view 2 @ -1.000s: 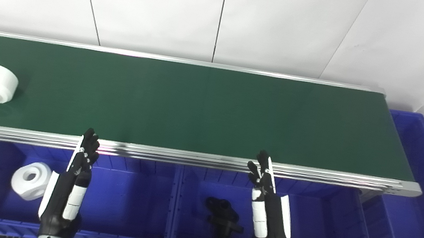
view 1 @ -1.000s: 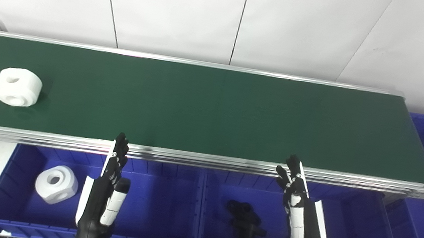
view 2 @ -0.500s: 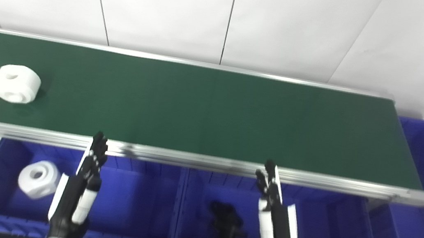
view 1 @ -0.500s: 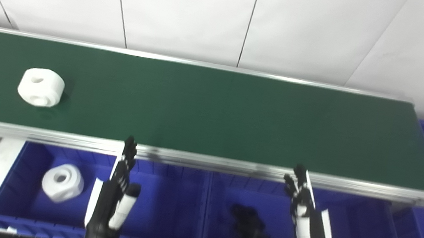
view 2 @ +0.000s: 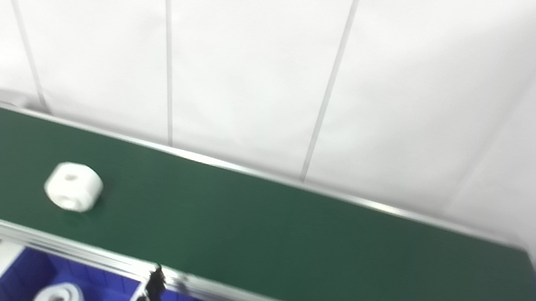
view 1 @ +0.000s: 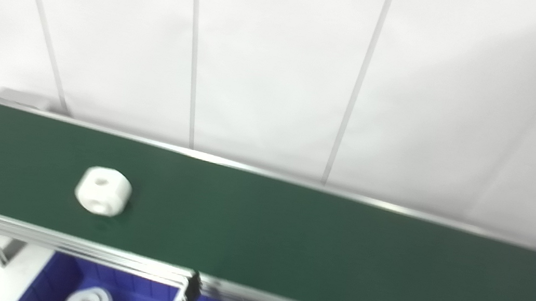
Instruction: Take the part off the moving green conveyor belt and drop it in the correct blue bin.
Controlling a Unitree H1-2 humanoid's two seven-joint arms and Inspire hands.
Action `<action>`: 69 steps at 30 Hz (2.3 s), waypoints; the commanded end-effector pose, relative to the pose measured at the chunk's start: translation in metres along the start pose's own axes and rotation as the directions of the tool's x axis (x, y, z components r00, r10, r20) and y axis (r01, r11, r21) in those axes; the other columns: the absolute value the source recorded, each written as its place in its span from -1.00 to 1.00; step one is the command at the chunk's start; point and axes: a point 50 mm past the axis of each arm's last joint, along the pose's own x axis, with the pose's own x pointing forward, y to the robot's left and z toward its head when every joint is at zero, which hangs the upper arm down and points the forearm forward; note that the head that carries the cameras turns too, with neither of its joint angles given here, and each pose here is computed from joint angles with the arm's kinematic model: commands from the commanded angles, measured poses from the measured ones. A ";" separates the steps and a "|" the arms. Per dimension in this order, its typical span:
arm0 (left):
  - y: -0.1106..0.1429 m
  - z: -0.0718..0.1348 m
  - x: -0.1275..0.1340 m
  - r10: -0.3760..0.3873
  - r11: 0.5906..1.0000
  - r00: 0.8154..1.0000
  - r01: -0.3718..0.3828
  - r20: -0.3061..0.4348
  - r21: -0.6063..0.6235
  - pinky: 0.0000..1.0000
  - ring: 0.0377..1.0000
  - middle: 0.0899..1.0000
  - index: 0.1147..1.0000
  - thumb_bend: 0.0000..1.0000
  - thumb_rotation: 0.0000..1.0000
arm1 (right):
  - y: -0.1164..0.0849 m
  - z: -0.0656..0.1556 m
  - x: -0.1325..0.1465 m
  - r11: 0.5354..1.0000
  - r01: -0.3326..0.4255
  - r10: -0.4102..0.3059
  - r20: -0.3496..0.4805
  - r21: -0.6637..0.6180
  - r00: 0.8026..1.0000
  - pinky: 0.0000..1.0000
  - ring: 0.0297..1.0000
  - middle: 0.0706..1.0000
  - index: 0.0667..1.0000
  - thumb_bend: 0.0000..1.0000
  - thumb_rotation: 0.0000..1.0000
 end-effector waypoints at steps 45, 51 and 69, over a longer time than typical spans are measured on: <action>0.093 0.196 0.229 -0.416 0.278 0.902 0.009 0.112 0.961 0.76 0.74 0.72 0.59 0.91 -0.47 | -0.018 0.039 0.014 0.999 -0.036 0.038 0.107 -0.029 0.993 0.81 0.84 0.94 0.97 0.57 1.00; 0.090 0.181 0.257 -0.420 0.169 0.907 0.111 -0.030 0.979 0.72 0.71 0.68 0.61 0.92 -0.44 | -0.015 0.041 0.012 0.999 -0.042 0.043 0.109 -0.009 0.993 0.81 0.84 0.93 0.95 0.60 0.98; 0.104 0.138 0.284 -0.377 -0.020 0.885 0.286 -0.272 0.958 0.70 0.73 0.68 0.61 0.98 -0.44 | -0.004 0.056 0.007 0.998 -0.063 0.062 0.102 -0.002 0.993 0.81 0.82 0.92 0.92 0.65 0.95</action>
